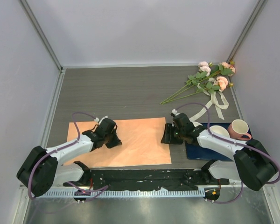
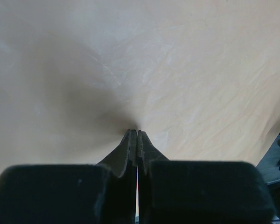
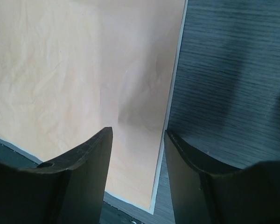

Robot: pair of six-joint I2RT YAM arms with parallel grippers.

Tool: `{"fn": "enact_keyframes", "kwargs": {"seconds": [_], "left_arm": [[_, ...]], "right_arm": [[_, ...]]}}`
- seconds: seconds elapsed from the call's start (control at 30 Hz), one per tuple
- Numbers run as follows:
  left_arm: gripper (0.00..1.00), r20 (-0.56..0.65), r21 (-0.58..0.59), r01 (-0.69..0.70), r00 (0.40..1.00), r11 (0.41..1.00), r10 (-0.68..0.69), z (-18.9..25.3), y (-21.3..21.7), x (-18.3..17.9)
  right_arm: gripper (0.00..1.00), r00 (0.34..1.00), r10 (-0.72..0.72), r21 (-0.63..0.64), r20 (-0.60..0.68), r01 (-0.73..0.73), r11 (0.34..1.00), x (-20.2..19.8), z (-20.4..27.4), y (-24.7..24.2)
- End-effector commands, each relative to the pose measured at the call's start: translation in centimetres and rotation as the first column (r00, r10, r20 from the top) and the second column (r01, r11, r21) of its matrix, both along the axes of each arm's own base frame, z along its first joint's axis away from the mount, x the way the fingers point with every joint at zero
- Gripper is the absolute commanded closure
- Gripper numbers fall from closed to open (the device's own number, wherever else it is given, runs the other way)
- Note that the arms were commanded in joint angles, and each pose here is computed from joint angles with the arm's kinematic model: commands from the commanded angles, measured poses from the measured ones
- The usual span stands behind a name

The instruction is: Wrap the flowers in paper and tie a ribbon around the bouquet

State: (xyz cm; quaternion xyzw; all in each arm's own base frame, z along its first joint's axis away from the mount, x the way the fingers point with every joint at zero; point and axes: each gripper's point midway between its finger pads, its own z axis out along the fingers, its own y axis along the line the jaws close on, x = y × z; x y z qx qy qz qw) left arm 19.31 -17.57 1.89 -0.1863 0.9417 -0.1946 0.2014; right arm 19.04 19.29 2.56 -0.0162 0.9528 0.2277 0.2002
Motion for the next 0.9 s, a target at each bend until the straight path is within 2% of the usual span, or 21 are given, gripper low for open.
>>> {"fn": "enact_keyframes", "kwargs": {"seconds": [0.0, 0.1, 0.2, 0.37, 0.6, 0.77, 0.87], "left_arm": [[1.0, 0.02, 0.004, -0.033, 0.999, 0.999, 0.032, -0.2, 0.4, 0.2], [1.0, 0.021, 0.003, -0.034, 0.999, 0.999, 0.034, -0.2, 0.4, 0.2], [1.0, 0.015, 0.005, -0.036, 0.999, 0.999, 0.036, -0.3, 0.4, 0.3], [1.0, 0.007, -0.013, -0.032, 0.999, 0.999, 0.032, -0.4, 0.1, 0.1], [1.0, 0.01, -0.017, -0.032, 0.999, 0.999, 0.032, -0.4, 0.1, 0.0], [1.0, 0.016, -0.029, -0.03, 0.999, 0.999, 0.03, -0.2, -0.1, 0.1], [1.0, 0.014, -0.034, -0.028, 0.999, 0.999, 0.029, -0.2, -0.1, 0.0]], "right_arm": [[0.45, 1.0, 0.009, 0.036, -0.026, -0.008, 0.999, -1.1, -0.6, 0.3], [0.49, 1.0, 0.012, 0.08, -0.026, -0.009, 0.997, -1.3, -0.2, 1.0], [0.54, 1.0, 0.002, 0.071, -0.006, -0.001, 0.997, -1.0, 0.2, 1.0], [0.54, 1.0, 0.017, 0.141, -0.011, -0.016, 0.99, -1.0, 1.2, 2.2], [0.43, 1.0, -0.017, 0.367, -0.017, 0.022, 0.93, -0.8, 3.1, 5.1], [0.3, 0.995, -0.094, 0.392, -0.033, 0.1, 0.915, -0.5, 2.9, 4.6], [0.22, 0.99, -0.125, 0.472, -0.068, 0.142, 0.87, -1.0, 3.1, 4.9]]}}
